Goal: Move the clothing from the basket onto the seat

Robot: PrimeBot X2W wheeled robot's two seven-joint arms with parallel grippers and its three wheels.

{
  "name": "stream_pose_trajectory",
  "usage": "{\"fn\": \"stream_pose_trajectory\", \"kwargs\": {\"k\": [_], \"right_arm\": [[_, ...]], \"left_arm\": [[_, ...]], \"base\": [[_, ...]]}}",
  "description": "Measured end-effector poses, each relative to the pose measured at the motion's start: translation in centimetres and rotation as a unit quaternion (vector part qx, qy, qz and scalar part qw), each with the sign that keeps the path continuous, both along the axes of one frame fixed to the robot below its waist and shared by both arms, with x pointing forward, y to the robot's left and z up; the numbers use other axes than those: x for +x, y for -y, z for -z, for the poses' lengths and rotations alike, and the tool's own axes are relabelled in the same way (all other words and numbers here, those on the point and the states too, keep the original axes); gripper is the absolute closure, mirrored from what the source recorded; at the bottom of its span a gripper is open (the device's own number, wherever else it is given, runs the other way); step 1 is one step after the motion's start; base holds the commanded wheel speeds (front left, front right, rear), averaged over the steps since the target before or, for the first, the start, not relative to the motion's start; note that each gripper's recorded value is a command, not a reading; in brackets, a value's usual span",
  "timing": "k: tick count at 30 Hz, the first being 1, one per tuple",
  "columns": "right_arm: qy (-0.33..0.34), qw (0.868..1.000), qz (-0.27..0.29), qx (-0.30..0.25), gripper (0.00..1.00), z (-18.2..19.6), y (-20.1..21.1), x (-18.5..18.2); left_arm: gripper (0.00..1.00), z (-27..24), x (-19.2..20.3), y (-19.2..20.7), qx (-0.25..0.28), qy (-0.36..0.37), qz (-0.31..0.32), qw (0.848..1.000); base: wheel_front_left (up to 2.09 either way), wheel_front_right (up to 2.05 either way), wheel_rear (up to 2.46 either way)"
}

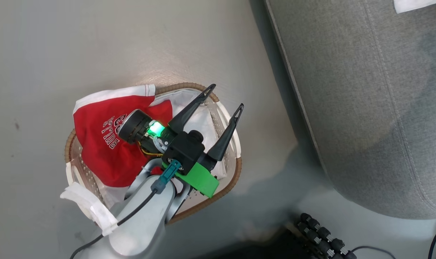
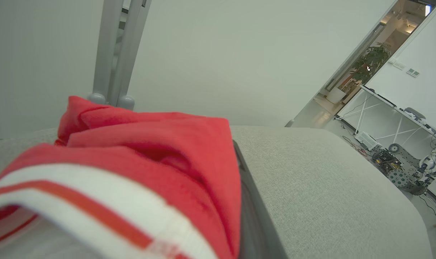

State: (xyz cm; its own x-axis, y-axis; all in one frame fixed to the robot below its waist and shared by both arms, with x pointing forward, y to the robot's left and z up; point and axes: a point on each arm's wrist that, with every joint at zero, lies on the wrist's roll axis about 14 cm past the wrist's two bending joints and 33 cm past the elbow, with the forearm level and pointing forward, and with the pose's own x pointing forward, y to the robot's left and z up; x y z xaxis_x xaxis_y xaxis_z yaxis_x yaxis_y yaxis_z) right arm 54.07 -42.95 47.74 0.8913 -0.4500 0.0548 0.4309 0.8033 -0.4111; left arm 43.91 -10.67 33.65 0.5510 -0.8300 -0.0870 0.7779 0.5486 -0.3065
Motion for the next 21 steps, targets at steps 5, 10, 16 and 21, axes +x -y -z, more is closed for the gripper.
{"fn": "stream_pose_trajectory", "kwargs": {"k": [5, 10, 16, 21], "right_arm": [[-0.027, 1.0, 0.007, 0.008, 0.0, 1.4, 0.0, -2.4], [-0.057, 0.998, 0.018, 0.024, 0.0, 3.2, -0.2, -5.2], [-0.077, 0.995, 0.029, 0.05, 0.0, 4.6, -0.8, -8.7], [-0.079, 0.995, 0.023, 0.063, 0.0, 4.5, -1.9, -10.9]], "left_arm": [[0.0, -0.9, -0.1, 0.2, -0.002, 0.006, 0.003, 1.0], [0.0, -1.9, 0.2, -0.1, -0.002, 0.013, -0.005, 1.0], [0.0, -3.3, 0.2, -0.9, 0.003, 0.021, -0.021, 1.0], [0.0, -4.7, -0.3, -1.7, 0.006, 0.025, -0.038, 0.999]], "base": [[0.0, 0.0, 0.0], [0.0, 0.0, 0.0], [0.0, 0.0, 0.0], [0.0, 0.0, 0.0]]}}
